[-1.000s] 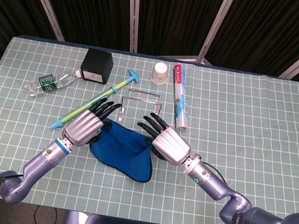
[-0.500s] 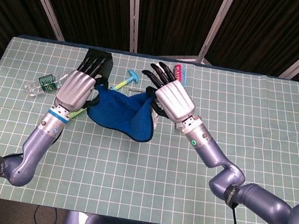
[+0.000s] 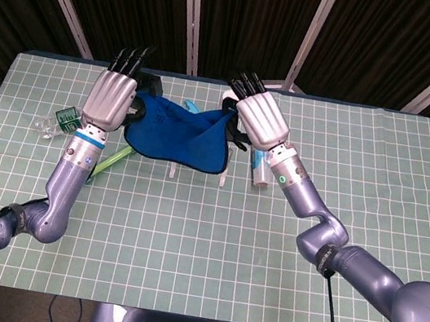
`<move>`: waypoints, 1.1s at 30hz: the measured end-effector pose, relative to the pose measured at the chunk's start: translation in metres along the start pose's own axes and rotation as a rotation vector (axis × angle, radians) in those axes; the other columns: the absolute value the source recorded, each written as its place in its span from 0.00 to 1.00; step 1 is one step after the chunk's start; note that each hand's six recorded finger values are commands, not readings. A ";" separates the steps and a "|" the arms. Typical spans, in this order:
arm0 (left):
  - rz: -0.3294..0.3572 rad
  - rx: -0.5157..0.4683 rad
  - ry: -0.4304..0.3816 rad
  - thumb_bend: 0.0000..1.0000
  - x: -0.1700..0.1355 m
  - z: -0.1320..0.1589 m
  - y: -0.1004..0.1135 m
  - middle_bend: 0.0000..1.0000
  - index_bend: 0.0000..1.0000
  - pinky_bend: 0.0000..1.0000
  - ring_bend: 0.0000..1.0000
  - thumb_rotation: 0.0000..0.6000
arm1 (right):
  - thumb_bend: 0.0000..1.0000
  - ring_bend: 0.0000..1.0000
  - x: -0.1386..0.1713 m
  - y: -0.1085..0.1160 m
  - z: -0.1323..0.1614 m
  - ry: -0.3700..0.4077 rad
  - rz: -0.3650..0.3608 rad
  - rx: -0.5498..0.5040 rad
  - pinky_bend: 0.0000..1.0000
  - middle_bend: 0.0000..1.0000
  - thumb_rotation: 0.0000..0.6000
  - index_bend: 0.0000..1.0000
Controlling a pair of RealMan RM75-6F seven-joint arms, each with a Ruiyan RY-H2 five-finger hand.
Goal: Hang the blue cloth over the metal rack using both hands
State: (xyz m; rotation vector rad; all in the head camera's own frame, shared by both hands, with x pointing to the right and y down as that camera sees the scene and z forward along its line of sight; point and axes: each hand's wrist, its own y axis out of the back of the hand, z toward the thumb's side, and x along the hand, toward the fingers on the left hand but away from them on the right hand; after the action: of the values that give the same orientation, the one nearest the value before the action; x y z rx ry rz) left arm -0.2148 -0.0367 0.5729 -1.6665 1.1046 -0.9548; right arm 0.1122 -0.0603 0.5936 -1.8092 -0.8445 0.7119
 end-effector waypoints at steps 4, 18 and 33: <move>0.024 0.016 -0.002 0.58 0.007 0.002 0.008 0.00 0.78 0.00 0.00 1.00 | 0.45 0.00 -0.009 0.011 -0.002 -0.005 -0.020 -0.002 0.00 0.13 1.00 0.63; -0.109 0.019 0.050 0.58 -0.005 -0.020 -0.035 0.00 0.78 0.00 0.00 1.00 | 0.45 0.00 0.009 -0.025 -0.016 -0.047 0.066 -0.024 0.00 0.13 1.00 0.63; -0.222 0.015 0.096 0.59 -0.020 -0.046 -0.081 0.00 0.78 0.00 0.00 1.00 | 0.45 0.00 0.027 -0.078 -0.020 -0.088 0.154 -0.085 0.00 0.13 1.00 0.63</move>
State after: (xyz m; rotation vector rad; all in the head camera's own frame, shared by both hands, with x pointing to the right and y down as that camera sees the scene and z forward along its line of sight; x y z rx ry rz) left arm -0.2427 -0.0130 0.6609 -1.7731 0.9850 -1.1920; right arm 0.1251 -0.0275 0.6708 -1.9462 -0.8096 0.8715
